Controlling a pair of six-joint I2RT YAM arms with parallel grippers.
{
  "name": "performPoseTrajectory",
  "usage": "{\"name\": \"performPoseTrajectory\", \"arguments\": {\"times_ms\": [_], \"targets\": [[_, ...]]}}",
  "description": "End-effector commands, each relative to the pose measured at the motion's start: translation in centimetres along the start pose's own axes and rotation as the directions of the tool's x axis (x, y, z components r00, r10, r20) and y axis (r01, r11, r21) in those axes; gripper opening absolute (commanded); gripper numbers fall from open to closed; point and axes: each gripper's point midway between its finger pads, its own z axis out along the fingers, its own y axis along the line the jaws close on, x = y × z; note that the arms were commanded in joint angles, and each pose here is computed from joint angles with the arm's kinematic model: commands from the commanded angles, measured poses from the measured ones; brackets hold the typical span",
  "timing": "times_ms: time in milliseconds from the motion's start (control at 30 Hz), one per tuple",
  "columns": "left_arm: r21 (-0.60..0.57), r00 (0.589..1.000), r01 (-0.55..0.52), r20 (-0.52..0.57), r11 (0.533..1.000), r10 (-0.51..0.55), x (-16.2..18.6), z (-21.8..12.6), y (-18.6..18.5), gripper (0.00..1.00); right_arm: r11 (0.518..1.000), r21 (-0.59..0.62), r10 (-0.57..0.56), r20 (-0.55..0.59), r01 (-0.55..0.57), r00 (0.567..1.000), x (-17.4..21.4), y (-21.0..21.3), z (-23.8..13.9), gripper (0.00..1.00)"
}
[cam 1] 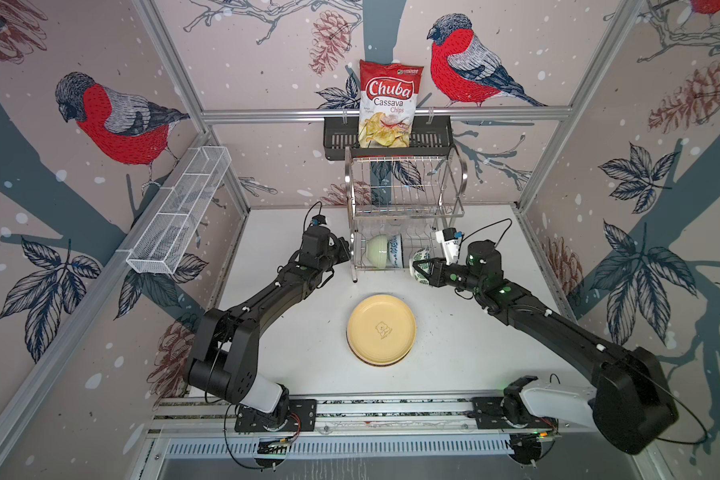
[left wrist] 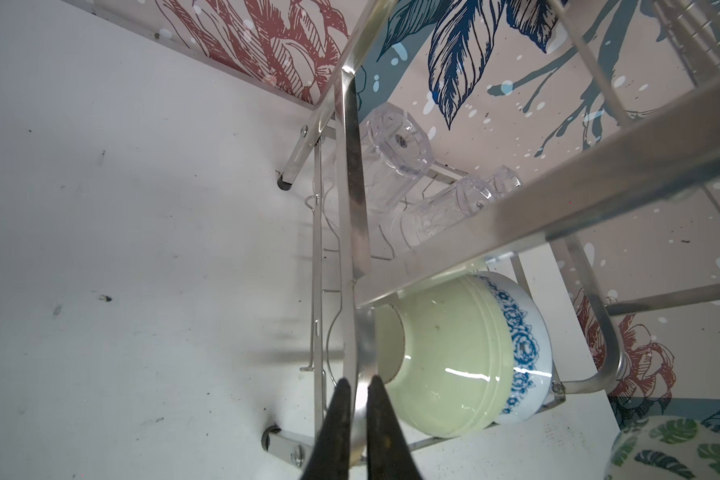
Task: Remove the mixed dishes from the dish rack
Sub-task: 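Lift the green-leaf bowl out of the rack with the right gripper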
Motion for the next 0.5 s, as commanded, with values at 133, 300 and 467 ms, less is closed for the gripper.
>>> {"name": "performPoseTrajectory", "arguments": {"times_ms": [133, 300, 467], "targets": [[0.002, 1.000, -0.019, 0.020, 1.000, 0.019, 0.0, -1.1, 0.0, 0.12, 0.999, -0.010, -0.043, 0.011, 0.043, 0.999, 0.0, 1.9, 0.8, 0.00], [-0.020, 1.000, -0.006, 0.002, 1.000, 0.006, 0.9, -2.7, 0.5, 0.14, 0.997, 0.018, -0.071, -0.027, 0.071, 0.997, 1.6, 3.0, 1.6, 0.00], [-0.073, 1.000, -0.006, -0.017, 0.997, 0.005, 1.7, -5.4, 1.4, 0.21, 0.986, 0.071, -0.142, -0.090, 0.148, 0.986, 4.0, 4.4, 2.3, 0.00]]}}
